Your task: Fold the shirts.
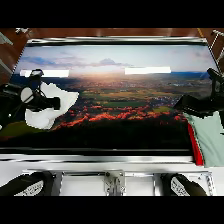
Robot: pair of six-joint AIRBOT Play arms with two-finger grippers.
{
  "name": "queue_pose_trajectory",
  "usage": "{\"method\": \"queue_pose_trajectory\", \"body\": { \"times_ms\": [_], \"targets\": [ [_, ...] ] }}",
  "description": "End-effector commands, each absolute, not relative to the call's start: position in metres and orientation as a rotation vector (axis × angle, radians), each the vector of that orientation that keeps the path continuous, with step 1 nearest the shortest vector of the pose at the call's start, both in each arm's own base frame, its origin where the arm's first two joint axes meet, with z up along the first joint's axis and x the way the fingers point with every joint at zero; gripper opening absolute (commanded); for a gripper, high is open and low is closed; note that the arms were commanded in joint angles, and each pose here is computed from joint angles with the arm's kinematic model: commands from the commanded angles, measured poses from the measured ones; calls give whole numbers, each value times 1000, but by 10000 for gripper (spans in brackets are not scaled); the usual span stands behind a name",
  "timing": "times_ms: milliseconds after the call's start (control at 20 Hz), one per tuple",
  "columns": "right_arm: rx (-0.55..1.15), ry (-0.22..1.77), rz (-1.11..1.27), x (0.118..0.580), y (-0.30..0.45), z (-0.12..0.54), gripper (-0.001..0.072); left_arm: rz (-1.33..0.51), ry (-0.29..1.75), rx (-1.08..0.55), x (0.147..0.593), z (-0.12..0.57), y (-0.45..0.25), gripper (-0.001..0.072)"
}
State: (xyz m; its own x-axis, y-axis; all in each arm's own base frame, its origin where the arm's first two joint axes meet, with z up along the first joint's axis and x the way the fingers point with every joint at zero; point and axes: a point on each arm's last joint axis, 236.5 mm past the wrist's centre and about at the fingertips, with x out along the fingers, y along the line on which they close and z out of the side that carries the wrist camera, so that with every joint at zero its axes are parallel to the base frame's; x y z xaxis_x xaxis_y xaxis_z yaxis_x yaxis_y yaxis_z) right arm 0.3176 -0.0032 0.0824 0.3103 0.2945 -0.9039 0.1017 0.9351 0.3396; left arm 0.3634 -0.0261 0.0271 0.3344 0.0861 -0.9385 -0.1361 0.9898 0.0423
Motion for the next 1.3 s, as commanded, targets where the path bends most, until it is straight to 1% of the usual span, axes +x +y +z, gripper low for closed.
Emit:
{"method": "queue_pose_trajectory", "body": {
  "times_ms": [0,150,300,500,550,600,650,700,800,900,950,1000,1100,1250],
  "targets": [
    [346,1250,143,323,-4,79,676,331,1302,-191,359,0,48,720],
    [359,1288,148,326,-5,66,676,332,1374,-335,364,-38,47,720],
    [373,1324,151,328,-5,54,676,321,1388,-346,379,-70,41,720],
    [386,1344,156,329,-4,47,676,322,1482,-372,374,-112,33,717],
    [390,1342,160,330,-3,48,676,337,1495,-383,372,-118,34,678],
    [395,1342,165,330,-2,48,676,345,1493,-392,373,-120,34,454],
    [403,1337,172,331,0,49,676,342,1479,-393,376,-118,34,79],
    [409,1335,176,331,2,50,676,334,1460,-402,381,-111,32,42],
    [423,1332,189,332,6,52,676,275,1370,-385,402,-77,27,42],
    [419,1311,245,334,14,56,676,166,1220,-303,424,-14,9,42],
    [408,1292,290,336,20,60,676,86,1137,-271,426,26,-13,42],
    [407,1272,332,338,26,64,676,-6,1066,-259,420,61,-43,41],
    [424,1243,375,341,35,72,676,-193,929,-219,390,123,-110,42],
    [425,1189,398,337,43,92,676,-445,805,-253,329,172,-210,42]
  ]
}}
